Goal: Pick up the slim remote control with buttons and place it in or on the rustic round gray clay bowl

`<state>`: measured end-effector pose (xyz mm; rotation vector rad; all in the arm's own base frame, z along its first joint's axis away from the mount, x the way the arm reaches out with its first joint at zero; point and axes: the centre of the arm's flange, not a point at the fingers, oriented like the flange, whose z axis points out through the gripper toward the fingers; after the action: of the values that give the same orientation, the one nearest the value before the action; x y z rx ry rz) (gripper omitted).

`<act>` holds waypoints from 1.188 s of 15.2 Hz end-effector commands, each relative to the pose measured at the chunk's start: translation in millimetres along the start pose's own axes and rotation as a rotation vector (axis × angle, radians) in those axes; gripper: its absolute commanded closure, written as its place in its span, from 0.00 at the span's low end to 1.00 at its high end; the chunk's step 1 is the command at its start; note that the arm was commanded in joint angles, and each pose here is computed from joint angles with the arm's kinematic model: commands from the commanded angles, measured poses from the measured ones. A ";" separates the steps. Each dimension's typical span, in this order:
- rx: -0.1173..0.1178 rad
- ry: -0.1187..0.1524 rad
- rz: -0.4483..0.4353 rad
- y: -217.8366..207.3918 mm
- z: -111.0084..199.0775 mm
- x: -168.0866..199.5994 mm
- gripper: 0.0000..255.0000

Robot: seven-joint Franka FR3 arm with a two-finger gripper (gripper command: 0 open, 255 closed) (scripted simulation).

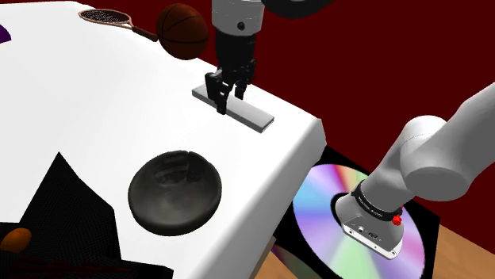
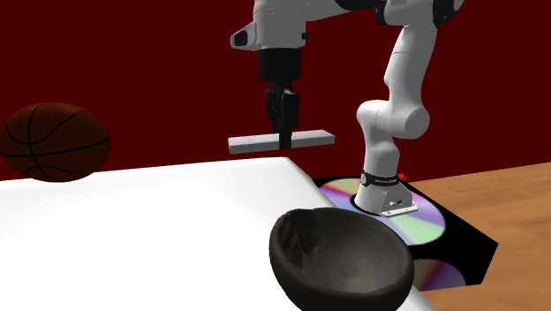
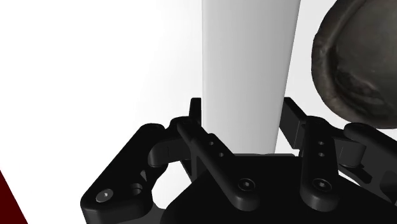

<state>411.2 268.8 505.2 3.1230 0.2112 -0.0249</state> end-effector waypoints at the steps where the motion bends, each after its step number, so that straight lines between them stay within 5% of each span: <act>1: 0.001 0.000 0.002 -26.6 -0.9 -5.0 1.00; 13: 0.001 0.000 0.002 -183.8 -4.2 -24.6 1.00; 18: 0.001 0.000 0.002 -191.1 16.7 -25.1 1.00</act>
<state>360.6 453.5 491.9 3.1234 0.2091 -0.0251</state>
